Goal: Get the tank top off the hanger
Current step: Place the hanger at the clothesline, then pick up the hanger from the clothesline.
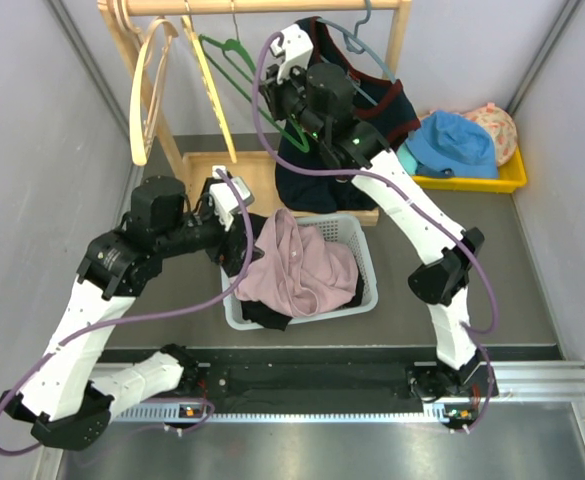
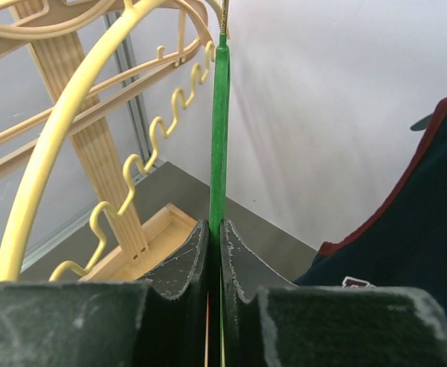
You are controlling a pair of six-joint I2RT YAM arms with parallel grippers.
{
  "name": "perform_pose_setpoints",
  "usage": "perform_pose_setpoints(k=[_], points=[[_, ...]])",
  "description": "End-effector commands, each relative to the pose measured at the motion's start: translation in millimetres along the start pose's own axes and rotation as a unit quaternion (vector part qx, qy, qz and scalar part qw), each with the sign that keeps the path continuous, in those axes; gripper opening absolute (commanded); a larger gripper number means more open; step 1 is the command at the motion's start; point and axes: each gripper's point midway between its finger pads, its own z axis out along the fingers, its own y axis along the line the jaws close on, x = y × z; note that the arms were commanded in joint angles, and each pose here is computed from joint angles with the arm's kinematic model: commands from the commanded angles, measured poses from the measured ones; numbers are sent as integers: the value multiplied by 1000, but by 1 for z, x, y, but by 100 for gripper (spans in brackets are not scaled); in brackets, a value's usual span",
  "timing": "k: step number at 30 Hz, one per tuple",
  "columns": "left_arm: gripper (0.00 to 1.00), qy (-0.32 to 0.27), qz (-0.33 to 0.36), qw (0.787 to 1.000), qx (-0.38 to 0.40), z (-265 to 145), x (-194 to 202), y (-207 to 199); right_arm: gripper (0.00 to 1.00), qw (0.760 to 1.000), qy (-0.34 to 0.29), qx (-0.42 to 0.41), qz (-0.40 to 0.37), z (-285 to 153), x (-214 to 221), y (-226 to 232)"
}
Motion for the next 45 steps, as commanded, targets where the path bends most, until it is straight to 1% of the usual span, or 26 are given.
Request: perform_pose_setpoints(k=[1,2,3,4,5,6,8,10,11,12,13,15,17,22,24,27,29,33,38,41,42,44,45], points=[[99,-32,3,999,-31,-4,-23,12,38,999,-31,-1,-9,-12,-31,0],[99,-30,3,999,-33,-3,-23,13,42,999,-33,-4,-10,-17,-34,0],[99,-31,4,999,-36,-3,-23,14,44,999,-34,-4,-12,-31,-41,-2],[99,-33,8,999,-37,-3,-24,14,51,999,-36,-3,-15,-38,-45,-4],[99,-33,10,999,-37,-2,-24,15,55,999,-37,2,-15,-46,-50,-10],[99,-34,12,999,-39,-2,-25,16,58,999,-45,3,-14,-66,-65,-15],[99,-37,15,998,-40,-2,-28,17,60,999,-50,6,-12,-86,-77,-25],[99,-36,19,998,-37,-1,-29,17,61,998,-60,21,-11,-117,-95,-45],[99,-39,21,998,-37,-2,-31,17,61,998,-61,25,-12,-125,-98,-51],[99,-38,23,998,-38,-2,-31,18,61,998,-52,42,-15,-131,-92,-66],[99,-39,25,998,-37,-1,-32,18,61,996,-69,49,-16,-151,-108,-73],[99,-39,29,998,-36,-1,-33,18,61,996,-63,66,-19,-161,-102,-88],[99,-39,30,998,-31,-1,-33,17,62,993,-67,92,-22,-177,-107,-109],[99,-43,34,998,-14,-2,-32,10,61,991,-45,120,-24,-187,-91,-139],[99,-43,33,998,-12,-2,-32,9,61,993,-30,111,-23,-185,-80,-141],[99,-44,36,998,-11,-3,-32,9,61,992,-13,122,-25,-186,-68,-156],[99,-44,36,998,-9,-3,-31,8,61,990,-9,136,-17,-189,-64,-170],[99,-45,37,998,-4,-2,-31,6,63,992,1,129,9,-193,-50,-182],[99,-48,37,998,-9,0,-34,8,63,996,16,89,26,-188,-37,-171],[99,-47,35,998,-14,0,-34,11,59,997,23,60,37,-184,-31,-161],[99,-47,36,998,-15,0,-34,11,55,998,25,50,41,-182,-30,-158],[99,-44,36,998,-16,2,-31,12,52,997,32,41,53,-178,-23,-156],[99,-45,37,998,-17,1,-32,12,47,997,35,34,57,-176,-20,-154]])
